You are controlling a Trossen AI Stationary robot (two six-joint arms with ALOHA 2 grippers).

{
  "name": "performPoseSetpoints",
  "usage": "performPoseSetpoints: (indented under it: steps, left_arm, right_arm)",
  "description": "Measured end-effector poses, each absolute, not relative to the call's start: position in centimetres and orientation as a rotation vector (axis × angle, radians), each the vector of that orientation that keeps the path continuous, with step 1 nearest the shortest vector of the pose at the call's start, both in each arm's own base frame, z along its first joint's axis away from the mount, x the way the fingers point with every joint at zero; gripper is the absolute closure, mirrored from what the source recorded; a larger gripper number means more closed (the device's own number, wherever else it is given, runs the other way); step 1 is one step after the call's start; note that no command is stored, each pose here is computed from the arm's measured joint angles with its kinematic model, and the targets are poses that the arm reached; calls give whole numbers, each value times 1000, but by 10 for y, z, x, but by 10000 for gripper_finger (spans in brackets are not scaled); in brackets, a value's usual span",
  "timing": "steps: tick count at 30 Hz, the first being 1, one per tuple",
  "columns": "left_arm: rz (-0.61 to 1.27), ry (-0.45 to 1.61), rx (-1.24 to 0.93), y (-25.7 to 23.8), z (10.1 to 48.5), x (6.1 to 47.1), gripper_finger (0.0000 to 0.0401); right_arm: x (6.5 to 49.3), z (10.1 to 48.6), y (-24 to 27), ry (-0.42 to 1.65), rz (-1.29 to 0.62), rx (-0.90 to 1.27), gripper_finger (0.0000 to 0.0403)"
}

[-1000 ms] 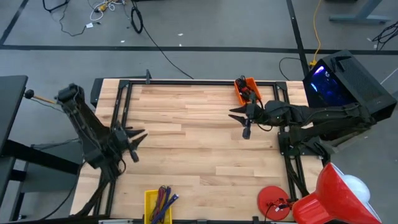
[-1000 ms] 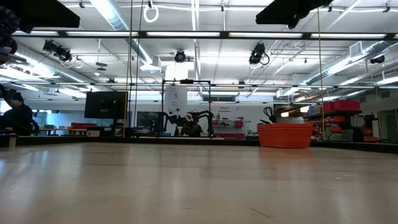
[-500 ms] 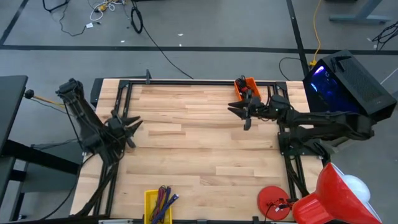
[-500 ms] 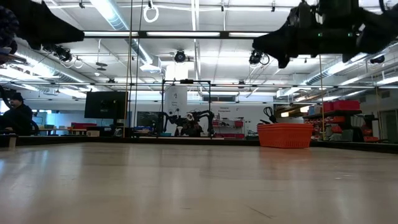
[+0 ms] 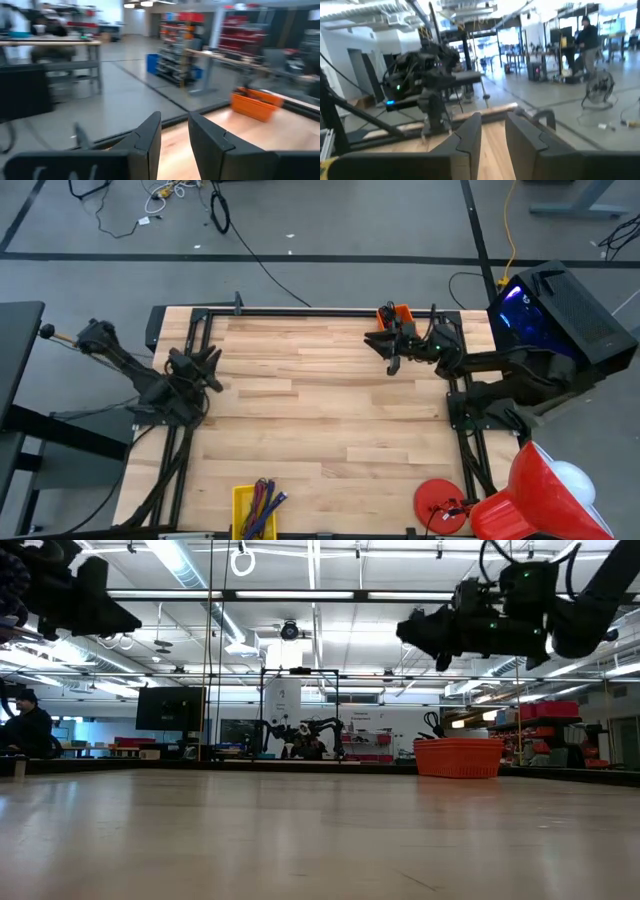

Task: Pick & Place USB Port
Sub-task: Return to Home Position

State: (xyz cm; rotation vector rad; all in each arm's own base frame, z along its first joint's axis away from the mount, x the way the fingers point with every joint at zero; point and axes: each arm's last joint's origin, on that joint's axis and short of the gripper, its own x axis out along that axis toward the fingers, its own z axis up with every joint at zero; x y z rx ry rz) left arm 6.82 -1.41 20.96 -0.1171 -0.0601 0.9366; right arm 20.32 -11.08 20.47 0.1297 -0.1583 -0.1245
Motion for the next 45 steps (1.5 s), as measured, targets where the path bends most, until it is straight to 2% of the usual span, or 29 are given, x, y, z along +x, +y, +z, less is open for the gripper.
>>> performPoseSetpoints:
  steps: [9, 15, 20, 35, 40, 45]
  left_arm:
    - [1193, -85, -124, 0, 205, 78, 298]
    - [1289, -117, -153, 8, 183, 79, 298]
    - [1262, -105, -145, 6, 162, 76, 298]
    - [1024, -23, -39, -11, 162, 74, 298]
    - [1028, -23, -40, -11, 162, 74, 298]
    - [1034, 23, -121, -12, 160, 77, 298]
  right_arm:
    - [217, 179, -118, -201, -101, 194, 312]
    - [224, 168, -114, -169, -57, 230, 312]
    - [227, 159, -111, -114, -49, 252, 312]
    - [240, 133, -83, 135, -146, 267, 312]
    - [241, 124, -77, 220, -210, 229, 312]
    - [238, 115, -77, 304, -265, 305, 312]
